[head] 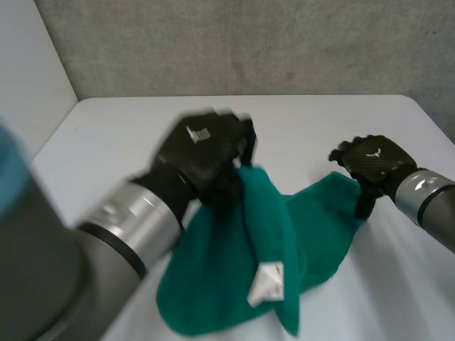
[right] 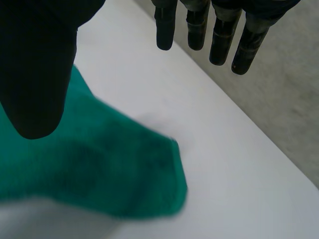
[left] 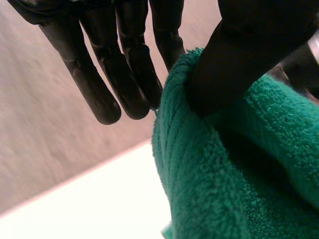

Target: Fold the towel.

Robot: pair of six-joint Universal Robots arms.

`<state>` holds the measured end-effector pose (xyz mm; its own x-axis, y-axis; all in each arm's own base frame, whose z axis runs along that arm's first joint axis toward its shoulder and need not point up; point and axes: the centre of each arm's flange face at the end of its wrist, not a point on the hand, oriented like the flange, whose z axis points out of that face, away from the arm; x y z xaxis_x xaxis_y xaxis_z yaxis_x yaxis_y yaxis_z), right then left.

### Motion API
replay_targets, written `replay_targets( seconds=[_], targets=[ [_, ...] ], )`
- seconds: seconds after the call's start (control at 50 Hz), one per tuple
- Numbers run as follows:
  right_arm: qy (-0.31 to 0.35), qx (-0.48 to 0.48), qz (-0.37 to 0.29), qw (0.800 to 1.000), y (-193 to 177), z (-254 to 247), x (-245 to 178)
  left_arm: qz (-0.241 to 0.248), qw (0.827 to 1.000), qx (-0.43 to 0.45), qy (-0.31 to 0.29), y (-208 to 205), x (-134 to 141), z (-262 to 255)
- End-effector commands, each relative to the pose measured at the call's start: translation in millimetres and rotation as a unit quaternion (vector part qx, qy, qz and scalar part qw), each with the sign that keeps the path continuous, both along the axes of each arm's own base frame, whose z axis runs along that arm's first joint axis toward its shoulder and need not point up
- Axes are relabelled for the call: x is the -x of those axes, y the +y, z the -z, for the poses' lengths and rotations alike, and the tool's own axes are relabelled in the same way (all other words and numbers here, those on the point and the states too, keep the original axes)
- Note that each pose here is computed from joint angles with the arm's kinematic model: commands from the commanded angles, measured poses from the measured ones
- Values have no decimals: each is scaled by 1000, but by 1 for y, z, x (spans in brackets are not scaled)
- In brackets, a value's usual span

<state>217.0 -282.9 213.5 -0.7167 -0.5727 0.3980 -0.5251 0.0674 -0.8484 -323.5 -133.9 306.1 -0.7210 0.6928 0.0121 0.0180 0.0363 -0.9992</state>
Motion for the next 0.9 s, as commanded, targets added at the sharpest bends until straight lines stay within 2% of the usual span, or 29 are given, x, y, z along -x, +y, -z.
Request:
replay_targets(
  seconds=[0.02, 0.1, 0.24, 0.34, 0.42, 0.5, 0.52, 0.54, 0.56, 0.58, 0.6, 0.62, 0.64, 0.7, 0.72, 0.78, 0.84, 0.86, 0.9],
  targets=[
    [-109, -55, -57, 991, -12, 0, -22, -28, 997, 48, 48, -9, -19, -43],
    [-152, -103, -82, 980, -16, 12, -38, -28, 995, 67, 67, -5, -23, -60],
    [-174, -172, -152, 958, 7, 40, -97, -41, 993, 81, 78, -9, -29, -68],
    [-184, -171, -161, 955, 1, 35, -110, -88, 987, 102, 90, -42, -41, -76],
    [-225, -124, -153, 954, -25, -3, -118, -115, 979, 130, 107, -67, -46, -88],
    [-264, -68, -133, 953, -45, -42, -119, -117, 967, 175, 140, -86, -40, -112],
    [-282, -33, -113, 952, -57, -63, -114, -118, 964, 185, 148, -89, -39, -118],
    [-283, -32, -113, 952, -57, -63, -114, -120, 961, 195, 156, -92, -39, -124],
    [-297, 9, -84, 951, -71, -83, -105, -127, 952, 217, 172, -98, -40, -138],
    [-311, 56, -57, 947, -81, -104, -96, -127, 952, 218, 172, -98, -40, -138],
    [-311, 57, -56, 947, -81, -104, -96, -131, 949, 227, 178, -102, -41, -144],
    [-324, 108, -38, 939, -82, -129, -91, -137, 943, 241, 186, -109, -43, -151],
    [-350, 181, -13, 919, -73, -170, -78, -147, 936, 254, 195, -116, -46, -158],
    [-361, 213, -4, 908, -64, -187, -71, -162, 929, 266, 199, -126, -53, -161],
    [-363, 245, -5, 899, -50, -199, -65, -170, 928, 266, 198, -131, -56, -158],
    [-360, 249, -8, 899, -46, -199, -63, -172, 931, 257, 194, -134, -55, -150],
    [-337, 257, -17, 906, -26, -193, -59, -178, 943, 223, 171, -144, -53, -116],
    [-306, 252, -17, 918, -9, -176, -54, -180, 945, 216, 167, -147, -53, -109],
    [-288, 241, -15, 927, -3, -164, -53, -184, 950, 199, 154, -154, -51, -90]
  ],
)
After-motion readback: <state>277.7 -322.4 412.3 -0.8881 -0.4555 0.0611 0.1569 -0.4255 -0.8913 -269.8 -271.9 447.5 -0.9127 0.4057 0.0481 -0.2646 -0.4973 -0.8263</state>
